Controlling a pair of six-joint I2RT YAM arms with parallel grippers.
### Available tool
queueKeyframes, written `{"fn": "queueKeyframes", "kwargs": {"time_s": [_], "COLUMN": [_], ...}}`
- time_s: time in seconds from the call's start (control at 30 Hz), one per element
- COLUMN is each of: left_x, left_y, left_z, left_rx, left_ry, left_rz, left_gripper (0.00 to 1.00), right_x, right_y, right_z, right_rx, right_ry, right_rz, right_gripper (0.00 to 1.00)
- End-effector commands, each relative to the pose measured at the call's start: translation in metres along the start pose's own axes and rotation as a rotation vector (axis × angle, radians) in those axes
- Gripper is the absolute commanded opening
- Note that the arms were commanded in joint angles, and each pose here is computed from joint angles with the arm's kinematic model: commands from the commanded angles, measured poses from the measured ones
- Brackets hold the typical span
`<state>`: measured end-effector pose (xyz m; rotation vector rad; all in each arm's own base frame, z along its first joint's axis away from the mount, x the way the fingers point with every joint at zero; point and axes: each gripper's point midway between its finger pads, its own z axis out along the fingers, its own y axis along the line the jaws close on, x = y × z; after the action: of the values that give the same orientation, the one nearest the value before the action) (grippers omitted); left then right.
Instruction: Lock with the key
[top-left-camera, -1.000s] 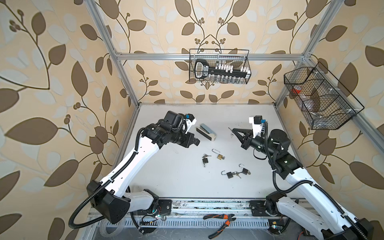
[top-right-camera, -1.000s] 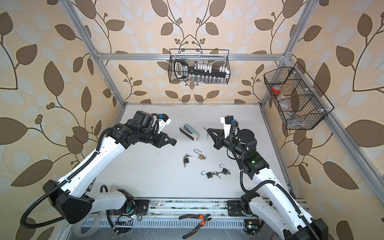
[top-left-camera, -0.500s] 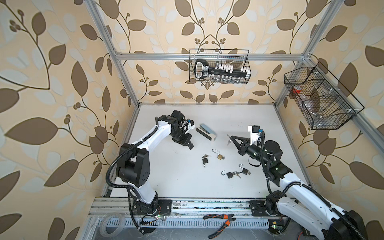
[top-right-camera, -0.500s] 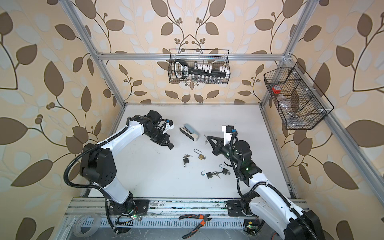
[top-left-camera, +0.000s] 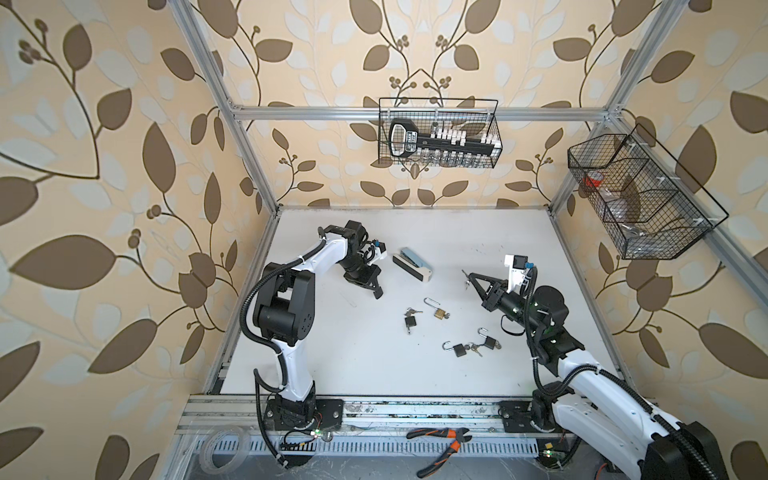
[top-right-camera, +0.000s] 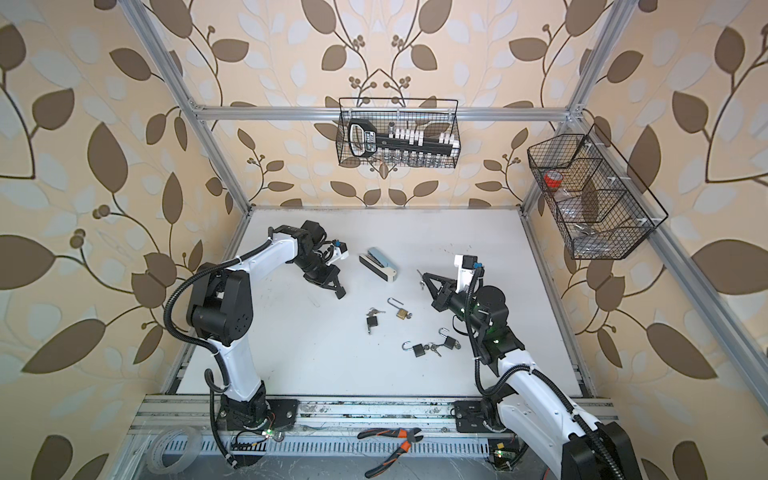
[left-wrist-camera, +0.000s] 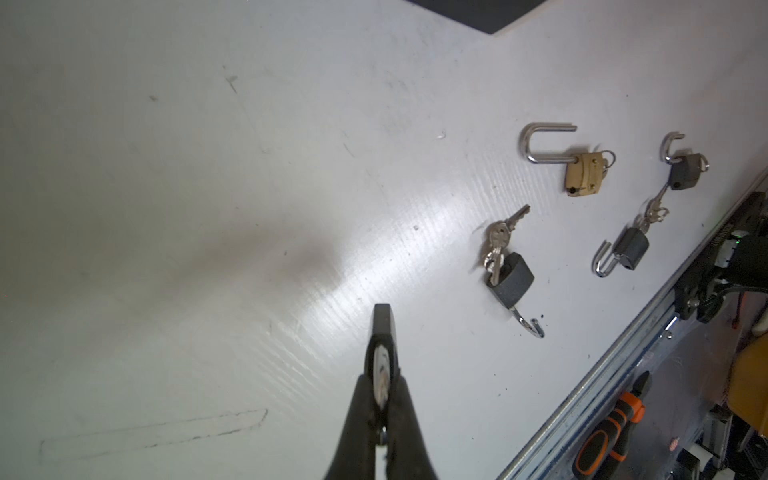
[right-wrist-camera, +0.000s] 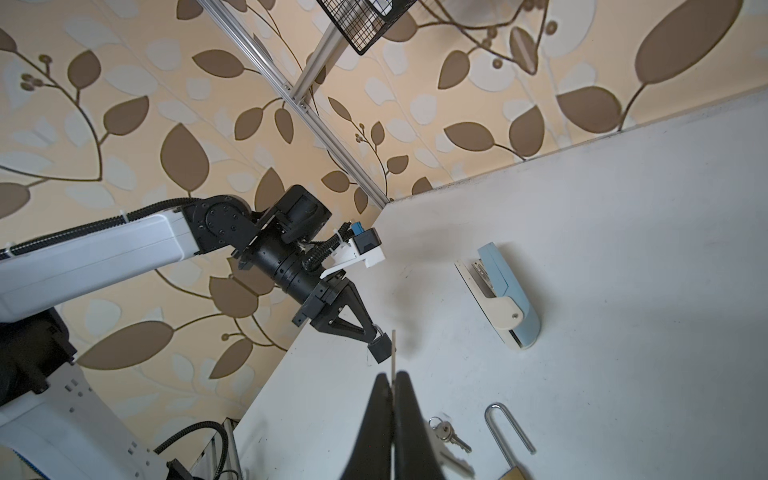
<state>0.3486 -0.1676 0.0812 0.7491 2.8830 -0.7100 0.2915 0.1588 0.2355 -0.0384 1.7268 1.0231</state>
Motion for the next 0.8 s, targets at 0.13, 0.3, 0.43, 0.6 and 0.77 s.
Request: {"fn": "queueKeyframes", "kwargs": {"time_s": [0.13, 0.3, 0.43, 0.6, 0.77], "left_x": [0.006, 0.007, 0.012, 0.006, -0.003], "left_y": [-0.001, 0.006, 0.019, 0.023, 0.028], "left_z": [0.008, 0.013, 0.021, 0.018, 0.013], "left_rx": [0.047, 0.02, -0.018, -0.02, -0.021], "left_ry": [0.063, 0.077, 0.125, 0.105, 0.078], "left_rz": [0.018, 0.013, 0.002, -0.008, -0.026], "left_gripper": [0.0, 0.0, 0.0, 0.0, 0.18], "right_x": [0.0, 0.002, 0.004, 0.005, 0.009], "right_y": [0.008, 0.007, 0.003, 0.001, -0.002], "right_z": [0.003, 0.006, 0.008, 0.008, 0.008], "right_rx": [-0.033, -0.034, -0.015, -0.007, 0.001], "right_ry": [0.033, 0.05, 0.065, 0.069, 0.084], "right_rz": [-0.03, -0.029, -0.02, -0.025, -0.023], "right_gripper": [0.0, 0.0, 0.0, 0.0, 0.0]}}
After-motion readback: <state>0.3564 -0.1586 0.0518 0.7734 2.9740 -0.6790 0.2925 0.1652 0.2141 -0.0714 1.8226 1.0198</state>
